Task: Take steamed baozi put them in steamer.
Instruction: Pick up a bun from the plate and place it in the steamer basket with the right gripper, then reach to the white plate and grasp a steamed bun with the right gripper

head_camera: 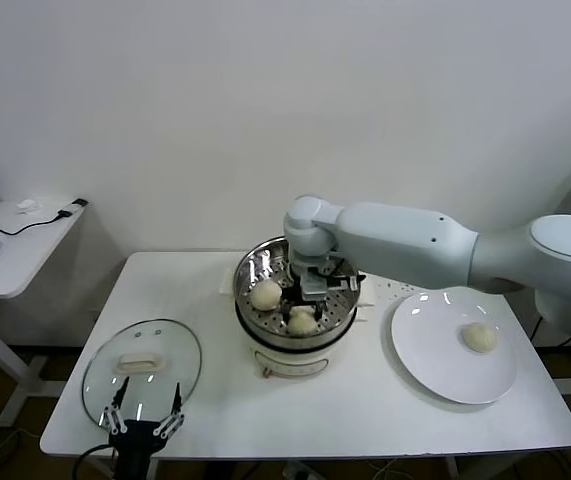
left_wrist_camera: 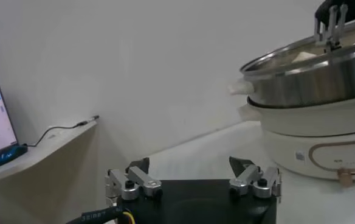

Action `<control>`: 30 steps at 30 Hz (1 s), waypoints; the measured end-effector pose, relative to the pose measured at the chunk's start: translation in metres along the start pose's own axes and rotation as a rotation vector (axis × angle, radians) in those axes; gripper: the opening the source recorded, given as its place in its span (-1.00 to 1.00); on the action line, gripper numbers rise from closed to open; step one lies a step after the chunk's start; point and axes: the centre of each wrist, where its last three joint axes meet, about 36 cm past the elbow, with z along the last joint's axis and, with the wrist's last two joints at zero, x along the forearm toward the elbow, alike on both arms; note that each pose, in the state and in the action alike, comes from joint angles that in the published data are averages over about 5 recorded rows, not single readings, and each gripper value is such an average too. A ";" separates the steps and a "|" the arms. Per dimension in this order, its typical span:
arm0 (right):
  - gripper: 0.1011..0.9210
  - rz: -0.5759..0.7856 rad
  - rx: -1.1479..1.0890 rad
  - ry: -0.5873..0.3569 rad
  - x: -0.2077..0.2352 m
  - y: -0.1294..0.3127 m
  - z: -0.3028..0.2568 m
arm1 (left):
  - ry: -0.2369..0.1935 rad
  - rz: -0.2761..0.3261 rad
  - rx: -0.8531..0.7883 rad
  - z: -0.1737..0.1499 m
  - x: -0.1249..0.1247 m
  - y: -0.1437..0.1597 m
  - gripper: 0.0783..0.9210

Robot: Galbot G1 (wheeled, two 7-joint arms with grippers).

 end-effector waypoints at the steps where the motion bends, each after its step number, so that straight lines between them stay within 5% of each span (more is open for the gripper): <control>1: 0.59 0.001 -0.001 0.001 0.001 0.000 0.000 | 0.000 0.000 0.000 0.000 0.000 0.000 0.77; 5: 0.74 0.010 -0.006 0.005 0.007 0.001 0.003 | 0.003 0.003 0.002 0.001 0.000 -0.001 0.77; 17: 0.76 0.070 -0.127 0.072 0.056 0.037 0.024 | -0.004 0.008 -0.002 0.000 -0.001 0.000 0.77; 30: 0.76 0.270 -0.853 0.159 0.105 0.187 0.039 | -0.016 0.013 0.001 -0.002 0.000 -0.001 0.77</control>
